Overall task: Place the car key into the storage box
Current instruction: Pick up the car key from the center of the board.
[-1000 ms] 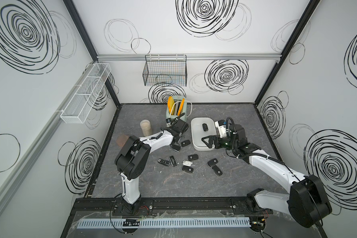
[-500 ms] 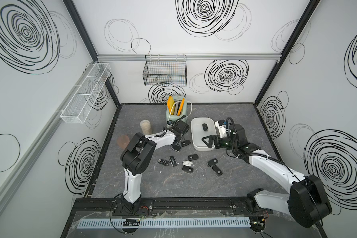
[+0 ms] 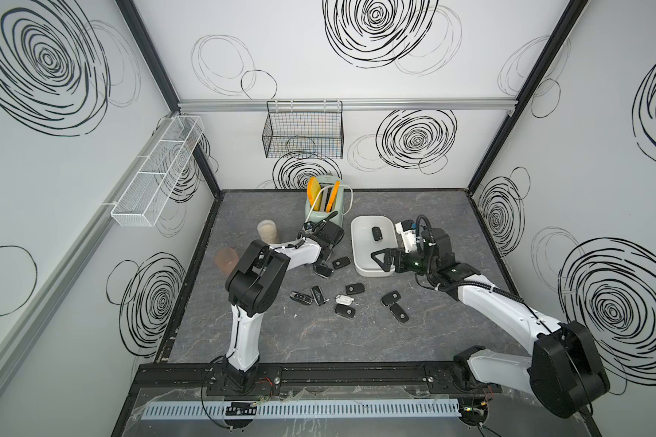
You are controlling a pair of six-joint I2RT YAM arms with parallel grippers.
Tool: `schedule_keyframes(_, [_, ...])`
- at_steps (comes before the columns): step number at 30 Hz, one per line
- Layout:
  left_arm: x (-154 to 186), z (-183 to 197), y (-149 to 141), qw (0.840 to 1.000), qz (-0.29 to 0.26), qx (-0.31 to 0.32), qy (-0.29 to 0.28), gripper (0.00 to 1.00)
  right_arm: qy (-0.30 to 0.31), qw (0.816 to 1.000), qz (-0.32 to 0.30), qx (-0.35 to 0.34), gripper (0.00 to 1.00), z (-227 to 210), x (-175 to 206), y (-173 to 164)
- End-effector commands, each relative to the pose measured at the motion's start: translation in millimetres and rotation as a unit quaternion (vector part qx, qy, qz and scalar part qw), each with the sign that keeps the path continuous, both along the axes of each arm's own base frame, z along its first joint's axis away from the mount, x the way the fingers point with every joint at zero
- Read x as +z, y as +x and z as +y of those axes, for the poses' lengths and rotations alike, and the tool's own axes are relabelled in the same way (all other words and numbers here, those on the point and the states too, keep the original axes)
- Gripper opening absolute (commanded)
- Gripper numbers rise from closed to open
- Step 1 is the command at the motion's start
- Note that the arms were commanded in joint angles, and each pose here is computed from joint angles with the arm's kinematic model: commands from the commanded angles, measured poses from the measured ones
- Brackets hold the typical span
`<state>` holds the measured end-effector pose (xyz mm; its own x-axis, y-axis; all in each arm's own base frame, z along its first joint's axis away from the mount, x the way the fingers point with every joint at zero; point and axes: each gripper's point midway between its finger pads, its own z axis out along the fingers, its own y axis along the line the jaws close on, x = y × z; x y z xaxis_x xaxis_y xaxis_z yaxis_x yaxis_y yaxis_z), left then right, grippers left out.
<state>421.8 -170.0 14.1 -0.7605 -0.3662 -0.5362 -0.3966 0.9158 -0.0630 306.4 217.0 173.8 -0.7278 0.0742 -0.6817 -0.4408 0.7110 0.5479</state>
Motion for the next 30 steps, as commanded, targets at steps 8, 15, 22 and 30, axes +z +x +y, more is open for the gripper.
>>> schedule_keyframes(8, [-10.3, 3.1, 2.2, 0.998, 0.016, -0.061, 0.006, 0.57, 0.002, 1.0, -0.008, -0.01, 0.99, -2.3, 8.3, 4.3])
schedule_keyframes(15, [-15.8, -2.6, 0.8, 0.996, 0.029, -0.081, 0.001, 0.44, -0.001, 1.0, -0.011, -0.017, 0.99, -3.7, 12.3, 7.0])
schedule_keyframes(22, [-14.7, -1.8, -2.3, 0.995, 0.036, -0.088, 0.008, 0.35, -0.001, 1.0, -0.015, -0.02, 0.99, -4.7, 16.7, 7.8])
schedule_keyframes(30, [17.9, -7.9, -4.5, 0.994, 0.007, -0.11, 0.008, 0.33, -0.002, 1.0, -0.014, -0.015, 0.99, -4.3, 17.2, 6.3])
